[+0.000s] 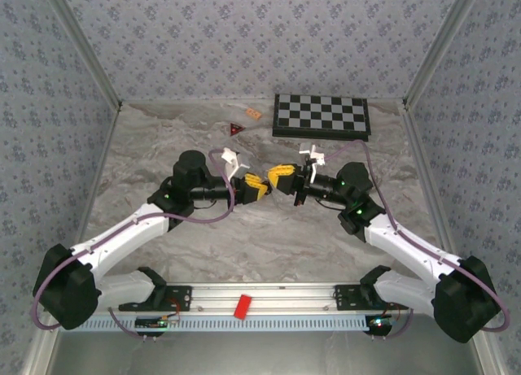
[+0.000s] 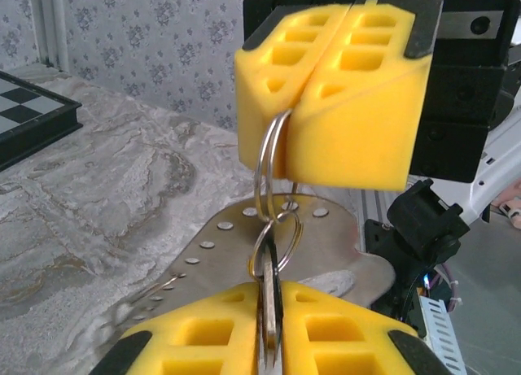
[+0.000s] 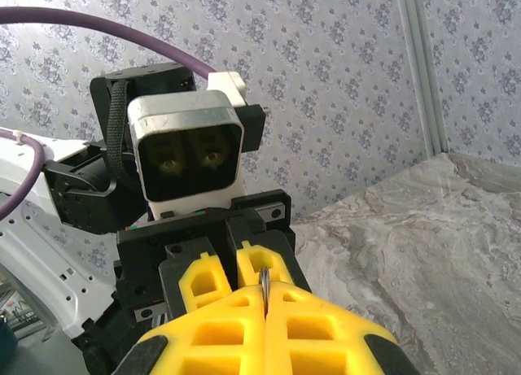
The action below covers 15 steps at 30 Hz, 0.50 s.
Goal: Put the keys on the keyring
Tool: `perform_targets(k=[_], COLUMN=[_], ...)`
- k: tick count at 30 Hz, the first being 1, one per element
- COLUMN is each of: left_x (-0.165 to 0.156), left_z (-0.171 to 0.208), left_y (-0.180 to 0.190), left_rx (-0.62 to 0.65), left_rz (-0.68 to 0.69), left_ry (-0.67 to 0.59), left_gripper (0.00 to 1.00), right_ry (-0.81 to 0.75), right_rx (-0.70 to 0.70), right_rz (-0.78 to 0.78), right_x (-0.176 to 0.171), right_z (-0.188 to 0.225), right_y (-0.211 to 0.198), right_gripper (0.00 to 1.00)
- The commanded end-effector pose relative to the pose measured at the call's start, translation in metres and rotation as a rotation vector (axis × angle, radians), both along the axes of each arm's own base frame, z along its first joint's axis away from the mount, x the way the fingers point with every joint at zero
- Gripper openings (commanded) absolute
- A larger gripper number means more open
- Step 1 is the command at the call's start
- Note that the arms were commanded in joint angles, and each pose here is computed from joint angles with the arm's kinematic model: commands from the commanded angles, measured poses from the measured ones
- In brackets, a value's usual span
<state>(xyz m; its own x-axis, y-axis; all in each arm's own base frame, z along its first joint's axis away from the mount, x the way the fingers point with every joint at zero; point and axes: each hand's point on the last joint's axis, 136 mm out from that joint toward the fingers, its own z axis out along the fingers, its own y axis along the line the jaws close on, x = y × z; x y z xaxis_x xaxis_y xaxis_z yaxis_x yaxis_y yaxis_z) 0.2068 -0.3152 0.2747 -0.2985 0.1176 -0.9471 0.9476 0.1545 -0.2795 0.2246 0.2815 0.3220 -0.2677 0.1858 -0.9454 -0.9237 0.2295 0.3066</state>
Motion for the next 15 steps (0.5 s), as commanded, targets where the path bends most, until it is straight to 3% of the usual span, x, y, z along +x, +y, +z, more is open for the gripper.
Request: perform_targets(k=[1,2,5,15], left_x=[-0.006,-0.006,-0.006,-0.003], left_z=[0.018,0.019,0.028,0.063], left_y=[-0.003,-0.002,0.004,0.02], left_rx=[-0.024,-0.024,-0.039,-0.145], left_rz=[-0.04,-0.033,-0.003,0.066], left_ry=[-0.039,-0.042,-0.07,-0.126], left_gripper=[0.23,0.32,0.4,0.38], right_ry=[-0.048,-0.046,-0.041,-0.032], right_rx=[0.045,0.043,0.037,0.039], right_rz=[-0.007,-0.01,-0.016,-0.006], right_x=[-0.003,-0.002,-0.001,-0.001], right_z=[0.017,0.016,0.013,0.009], right_y=[-0.004,-0.004,-0.005,-0.005], right_gripper=[0.0,0.0,0.0,0.0])
